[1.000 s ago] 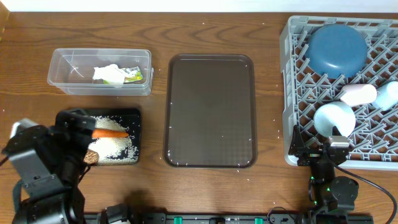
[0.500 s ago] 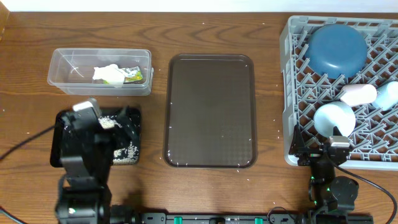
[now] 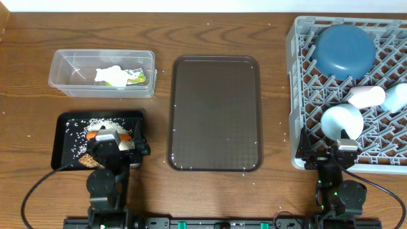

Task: Sort waste into correct bins and load items into the dishwasher rack

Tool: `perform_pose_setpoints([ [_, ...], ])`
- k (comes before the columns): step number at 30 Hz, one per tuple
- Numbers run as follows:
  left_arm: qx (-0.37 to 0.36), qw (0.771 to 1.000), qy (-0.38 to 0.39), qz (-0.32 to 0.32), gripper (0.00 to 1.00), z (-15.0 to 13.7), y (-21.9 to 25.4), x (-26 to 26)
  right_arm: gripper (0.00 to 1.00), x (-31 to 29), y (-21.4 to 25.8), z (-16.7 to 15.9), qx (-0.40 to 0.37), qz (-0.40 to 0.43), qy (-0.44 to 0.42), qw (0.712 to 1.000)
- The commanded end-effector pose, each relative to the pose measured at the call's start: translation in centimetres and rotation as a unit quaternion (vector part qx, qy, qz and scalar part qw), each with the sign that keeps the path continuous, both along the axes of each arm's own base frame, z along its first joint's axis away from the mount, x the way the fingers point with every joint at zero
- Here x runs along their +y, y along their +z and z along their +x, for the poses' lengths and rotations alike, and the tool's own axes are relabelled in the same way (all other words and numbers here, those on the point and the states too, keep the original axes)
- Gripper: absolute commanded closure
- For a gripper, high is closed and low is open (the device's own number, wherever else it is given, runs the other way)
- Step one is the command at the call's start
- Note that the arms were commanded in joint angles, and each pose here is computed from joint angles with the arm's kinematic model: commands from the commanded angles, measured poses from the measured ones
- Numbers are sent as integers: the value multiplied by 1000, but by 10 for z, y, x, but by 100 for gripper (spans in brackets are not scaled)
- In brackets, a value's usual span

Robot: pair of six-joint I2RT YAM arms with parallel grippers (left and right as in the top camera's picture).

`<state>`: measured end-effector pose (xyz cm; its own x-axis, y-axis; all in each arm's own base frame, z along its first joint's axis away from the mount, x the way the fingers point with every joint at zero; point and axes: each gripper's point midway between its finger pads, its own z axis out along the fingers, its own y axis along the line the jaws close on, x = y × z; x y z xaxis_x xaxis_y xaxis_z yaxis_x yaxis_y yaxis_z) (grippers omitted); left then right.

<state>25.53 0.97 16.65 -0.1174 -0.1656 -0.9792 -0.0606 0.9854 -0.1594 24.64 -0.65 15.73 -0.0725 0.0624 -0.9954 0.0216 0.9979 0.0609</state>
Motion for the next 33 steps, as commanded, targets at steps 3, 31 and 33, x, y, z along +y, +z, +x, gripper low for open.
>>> perform_pose_setpoints([
  [3, -26, 1000, -2, 13, 2, -3, -5, -1, 1, -3, 0, 0, 0, -6, -6, 1000],
  [31, 15, 997, -47, 57, 2, -12, -30, -21, 1, -3, 0, 0, 0, -6, -6, 1000],
  [33, 15, 997, -47, 57, 2, -12, -30, -21, 1, -3, 0, 0, 0, -6, -6, 1000],
])
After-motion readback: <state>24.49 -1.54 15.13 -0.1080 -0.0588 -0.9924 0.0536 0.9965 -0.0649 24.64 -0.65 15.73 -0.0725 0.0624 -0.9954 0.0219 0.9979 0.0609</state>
